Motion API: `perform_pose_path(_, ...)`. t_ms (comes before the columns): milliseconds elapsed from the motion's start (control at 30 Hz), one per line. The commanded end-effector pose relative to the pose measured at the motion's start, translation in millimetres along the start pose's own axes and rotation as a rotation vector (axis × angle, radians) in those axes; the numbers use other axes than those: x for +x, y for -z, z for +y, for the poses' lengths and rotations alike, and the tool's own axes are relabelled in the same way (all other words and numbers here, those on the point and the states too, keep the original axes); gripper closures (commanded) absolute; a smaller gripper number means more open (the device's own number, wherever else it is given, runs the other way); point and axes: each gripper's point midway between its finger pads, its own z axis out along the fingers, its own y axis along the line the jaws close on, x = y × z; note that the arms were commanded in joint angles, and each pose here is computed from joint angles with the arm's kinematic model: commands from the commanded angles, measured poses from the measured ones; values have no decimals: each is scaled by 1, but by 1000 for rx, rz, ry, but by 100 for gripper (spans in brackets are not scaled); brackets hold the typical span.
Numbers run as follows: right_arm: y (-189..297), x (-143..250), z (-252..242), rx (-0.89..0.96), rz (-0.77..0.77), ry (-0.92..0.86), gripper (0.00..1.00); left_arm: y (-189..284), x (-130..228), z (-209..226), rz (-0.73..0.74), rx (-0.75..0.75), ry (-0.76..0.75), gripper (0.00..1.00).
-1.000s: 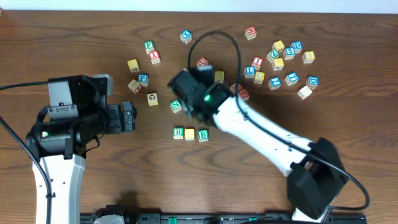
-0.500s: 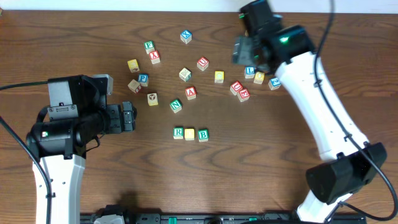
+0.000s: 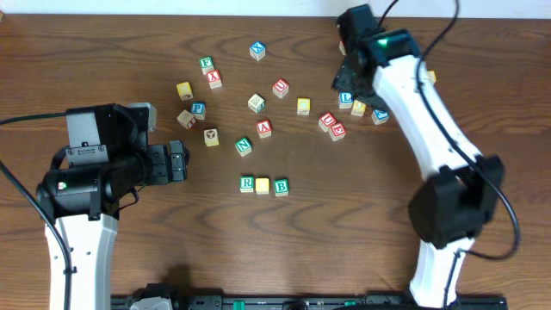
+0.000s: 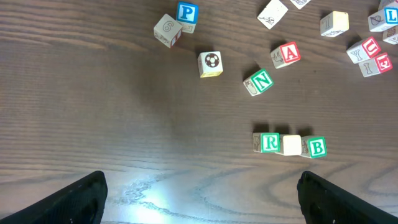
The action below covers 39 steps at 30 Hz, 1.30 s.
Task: Spell out ROBOT
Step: 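Move the right gripper over the yellow O block in the pile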
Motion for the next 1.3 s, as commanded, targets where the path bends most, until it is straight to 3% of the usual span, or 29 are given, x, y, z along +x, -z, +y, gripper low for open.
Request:
perform_pose_path(0, -32, 4, 3, 56, 11, -24, 21, 4, -4, -2, -13, 12, -13, 4)
perform_pose_path(333, -80, 19, -4, 158, 62, 6, 20, 4, -4, -2, -13, 12, -13, 4)
perform_pose_path(833, -92, 8, -23, 223, 37, -8, 16, 4, -4, -2, -13, 12, -13, 4)
perform_pose_path(1033, -96, 4, -20, 174, 68, 81, 20, 4, -4, -2, -13, 12, -13, 4)
perform_pose_path(1267, -99, 4, 2, 54, 91, 254, 18, 4, -4, -2, -13, 12, -13, 4)
